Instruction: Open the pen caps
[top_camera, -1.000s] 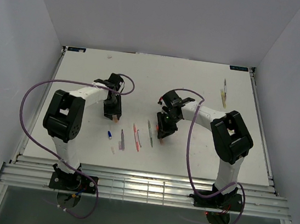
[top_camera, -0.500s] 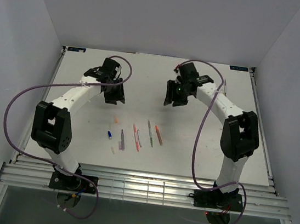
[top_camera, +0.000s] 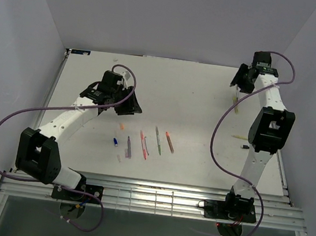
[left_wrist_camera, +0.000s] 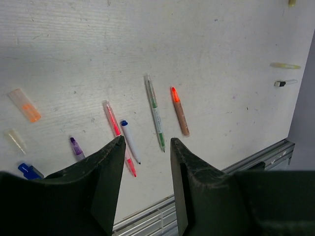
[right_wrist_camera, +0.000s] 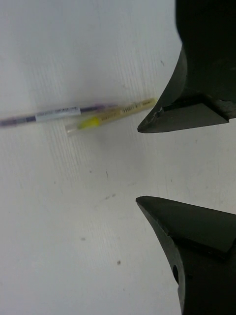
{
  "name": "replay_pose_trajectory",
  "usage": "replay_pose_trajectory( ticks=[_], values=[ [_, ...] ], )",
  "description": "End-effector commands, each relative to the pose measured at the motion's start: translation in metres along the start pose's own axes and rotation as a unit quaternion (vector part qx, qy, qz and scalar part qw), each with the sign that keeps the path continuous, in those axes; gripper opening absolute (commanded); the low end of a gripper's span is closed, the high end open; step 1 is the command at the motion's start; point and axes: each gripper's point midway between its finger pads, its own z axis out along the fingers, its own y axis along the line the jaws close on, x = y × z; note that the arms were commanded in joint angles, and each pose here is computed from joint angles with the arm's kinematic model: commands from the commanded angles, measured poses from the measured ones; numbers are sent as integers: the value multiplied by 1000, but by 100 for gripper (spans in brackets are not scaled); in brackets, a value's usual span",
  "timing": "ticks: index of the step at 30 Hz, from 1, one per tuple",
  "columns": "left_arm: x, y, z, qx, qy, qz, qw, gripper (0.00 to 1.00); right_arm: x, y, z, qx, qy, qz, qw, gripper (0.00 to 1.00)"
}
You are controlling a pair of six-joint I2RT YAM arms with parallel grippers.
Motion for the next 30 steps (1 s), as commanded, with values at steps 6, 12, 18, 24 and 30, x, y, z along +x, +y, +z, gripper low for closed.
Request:
replay_pose_trajectory(
  ticks=[6, 12, 18, 24, 30],
  values=[
    [-3, -18, -1, 57, -17, 7, 998, 53, 21, -64, 13, 61, 44, -41, 996, 61],
    [2, -14, 2, 53, -13, 10, 998, 53, 43, -81, 28, 63, 78, -39, 994, 61],
    [7, -11, 7, 50, -1, -3, 999, 53, 65, -89, 41, 66, 100, -42, 992, 59],
    [9, -11, 7, 52, 0, -7, 999, 53, 72, -93, 55, 67, 111, -52, 990, 57],
    [11, -9, 7, 49, 2, -11, 999, 53, 84, -89, 64, 54, 127, -49, 989, 53]
  ],
)
